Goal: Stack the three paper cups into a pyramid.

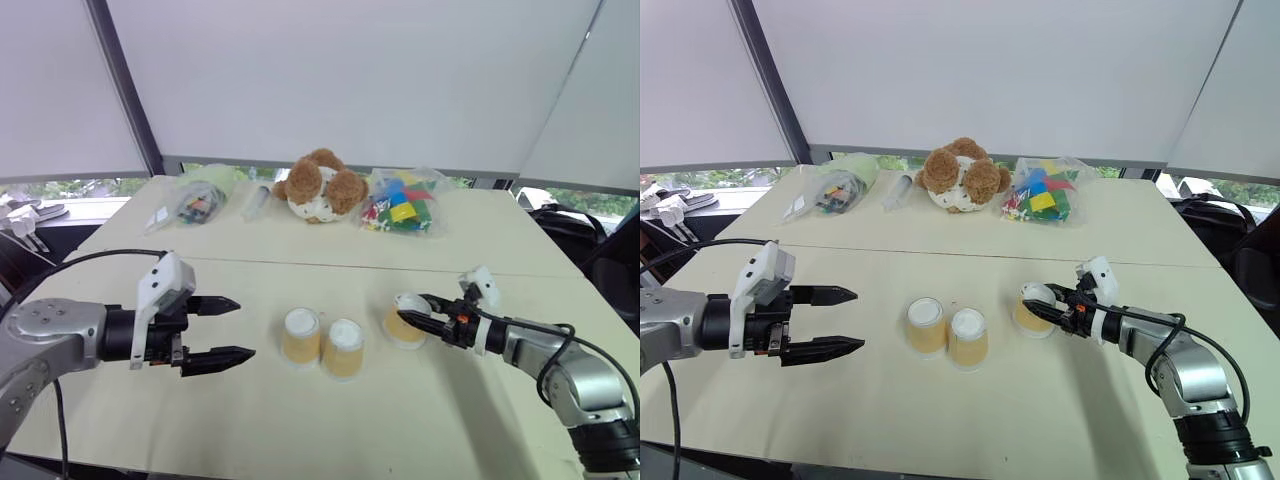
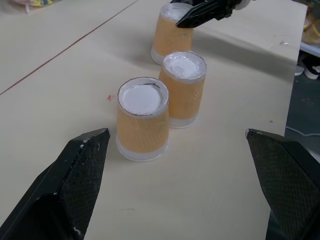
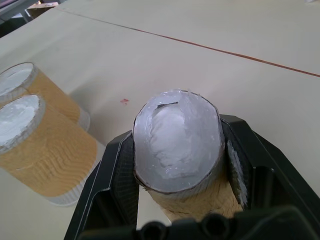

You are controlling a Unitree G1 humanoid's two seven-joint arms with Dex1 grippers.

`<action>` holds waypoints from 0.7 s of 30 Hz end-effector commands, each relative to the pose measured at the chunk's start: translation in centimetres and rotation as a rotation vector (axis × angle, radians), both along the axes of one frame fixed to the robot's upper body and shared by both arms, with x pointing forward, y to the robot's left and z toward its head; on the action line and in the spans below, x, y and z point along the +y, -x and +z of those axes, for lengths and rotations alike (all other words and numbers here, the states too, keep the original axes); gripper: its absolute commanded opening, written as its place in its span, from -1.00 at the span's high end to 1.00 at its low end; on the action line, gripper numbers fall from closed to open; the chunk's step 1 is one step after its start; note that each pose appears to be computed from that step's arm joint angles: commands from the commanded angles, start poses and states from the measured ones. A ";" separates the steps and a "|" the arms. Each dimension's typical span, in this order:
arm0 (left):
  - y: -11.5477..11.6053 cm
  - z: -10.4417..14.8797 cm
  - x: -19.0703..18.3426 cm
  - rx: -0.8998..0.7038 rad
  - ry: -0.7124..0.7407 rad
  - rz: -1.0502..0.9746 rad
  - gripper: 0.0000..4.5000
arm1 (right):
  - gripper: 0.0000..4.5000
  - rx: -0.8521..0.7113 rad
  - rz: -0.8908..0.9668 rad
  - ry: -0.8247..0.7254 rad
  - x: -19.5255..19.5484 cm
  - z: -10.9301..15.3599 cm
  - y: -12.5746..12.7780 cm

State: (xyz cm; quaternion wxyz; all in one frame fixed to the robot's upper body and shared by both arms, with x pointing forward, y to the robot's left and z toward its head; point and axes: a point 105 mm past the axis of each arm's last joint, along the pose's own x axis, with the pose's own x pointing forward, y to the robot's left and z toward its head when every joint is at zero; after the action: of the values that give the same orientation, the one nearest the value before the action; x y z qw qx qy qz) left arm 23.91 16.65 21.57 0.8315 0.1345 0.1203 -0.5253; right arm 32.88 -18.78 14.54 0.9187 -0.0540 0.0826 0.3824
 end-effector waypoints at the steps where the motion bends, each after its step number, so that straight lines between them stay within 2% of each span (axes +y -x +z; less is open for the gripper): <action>1: 0.1 0.7 0.2 -0.036 -0.010 0.001 -1.00 | 0.12 -0.078 0.023 0.004 0.4 2.4 -0.3; 5: 0.3 0.7 0.7 -0.024 -0.031 0.000 -1.00 | 0.12 -0.151 0.135 0.013 2.7 8.2 -0.1; 7: 0.6 0.8 0.9 -0.014 -0.047 -0.012 -1.00 | 0.12 -0.165 0.260 0.000 5.0 11.7 0.8; 9: 0.9 0.9 1.0 -0.010 -0.061 -0.021 -1.00 | 0.12 -0.157 0.350 0.006 7.0 13.4 1.6; 14: 1.3 1.0 1.1 -0.014 -0.064 -0.012 -1.00 | 0.12 -0.086 0.450 -0.017 10.6 14.1 2.6; 17: 1.7 0.5 1.1 -0.007 -0.053 0.017 -1.00 | 0.12 -0.041 0.511 -0.010 12.4 13.5 3.5; 21: 2.0 0.1 1.1 -0.004 -0.043 0.036 -1.00 | 0.12 0.010 0.522 -0.001 12.9 12.2 3.8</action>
State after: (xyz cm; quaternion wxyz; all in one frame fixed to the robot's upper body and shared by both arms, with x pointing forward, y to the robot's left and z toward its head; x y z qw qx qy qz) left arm 22.17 17.90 20.84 0.8347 0.1396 0.1519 -0.5107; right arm 29.81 -6.19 26.11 0.7947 -0.0600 0.0856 0.5979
